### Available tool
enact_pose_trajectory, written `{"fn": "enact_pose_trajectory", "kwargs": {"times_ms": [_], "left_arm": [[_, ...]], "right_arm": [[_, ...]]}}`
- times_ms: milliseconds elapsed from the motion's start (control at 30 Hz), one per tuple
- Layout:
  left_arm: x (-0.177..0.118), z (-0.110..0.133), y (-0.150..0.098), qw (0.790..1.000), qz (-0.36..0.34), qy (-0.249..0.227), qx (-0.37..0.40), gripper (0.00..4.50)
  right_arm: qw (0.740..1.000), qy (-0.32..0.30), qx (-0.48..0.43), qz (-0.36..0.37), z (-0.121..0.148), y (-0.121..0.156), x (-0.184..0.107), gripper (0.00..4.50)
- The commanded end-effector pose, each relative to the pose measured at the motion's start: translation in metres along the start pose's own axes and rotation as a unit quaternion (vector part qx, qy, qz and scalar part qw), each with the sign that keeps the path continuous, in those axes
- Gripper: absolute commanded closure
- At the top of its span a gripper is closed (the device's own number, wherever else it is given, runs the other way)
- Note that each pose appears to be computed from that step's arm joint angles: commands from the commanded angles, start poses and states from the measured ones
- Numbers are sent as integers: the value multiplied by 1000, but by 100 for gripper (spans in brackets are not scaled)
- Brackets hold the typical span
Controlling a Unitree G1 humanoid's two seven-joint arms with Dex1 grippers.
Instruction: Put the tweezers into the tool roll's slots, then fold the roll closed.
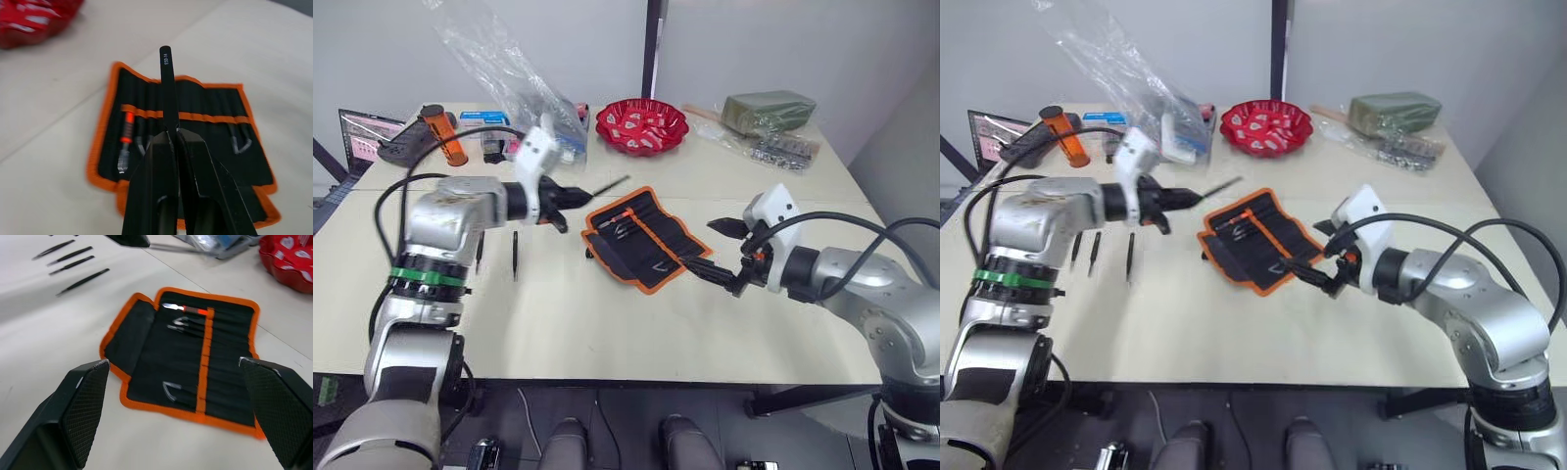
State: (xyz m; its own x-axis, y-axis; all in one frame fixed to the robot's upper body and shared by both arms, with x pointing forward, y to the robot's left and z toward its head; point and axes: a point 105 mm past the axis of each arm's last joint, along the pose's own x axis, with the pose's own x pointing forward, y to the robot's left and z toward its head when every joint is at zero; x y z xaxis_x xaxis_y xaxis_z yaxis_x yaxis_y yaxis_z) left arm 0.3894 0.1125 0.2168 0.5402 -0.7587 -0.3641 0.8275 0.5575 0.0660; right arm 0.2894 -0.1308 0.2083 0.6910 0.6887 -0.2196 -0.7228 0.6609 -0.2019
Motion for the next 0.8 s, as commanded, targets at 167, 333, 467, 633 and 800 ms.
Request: {"fn": "enact_pose_trajectory", "kwargs": {"times_ms": [167, 333, 467, 633, 800], "left_arm": [[31, -1, -16, 995, -36, 34, 84, 447], [39, -3, -9, 995, -25, 31, 88, 447], [36, -1, -5, 996, -22, 21, 90, 450], [29, 2, -3, 996, -20, 8, 83, 450], [20, -8, -2, 996, -16, 21, 83, 450]], "right_arm": [[998, -17, 0, -55, 3, 0, -12, 0], [993, -36, 35, -107, -6, -10, -10, 0], [989, -22, 44, -138, -28, -27, 6, 153], [989, -20, 45, -142, -47, -42, 34, 325], [991, -15, 34, -130, -64, -51, 69, 448]]}}
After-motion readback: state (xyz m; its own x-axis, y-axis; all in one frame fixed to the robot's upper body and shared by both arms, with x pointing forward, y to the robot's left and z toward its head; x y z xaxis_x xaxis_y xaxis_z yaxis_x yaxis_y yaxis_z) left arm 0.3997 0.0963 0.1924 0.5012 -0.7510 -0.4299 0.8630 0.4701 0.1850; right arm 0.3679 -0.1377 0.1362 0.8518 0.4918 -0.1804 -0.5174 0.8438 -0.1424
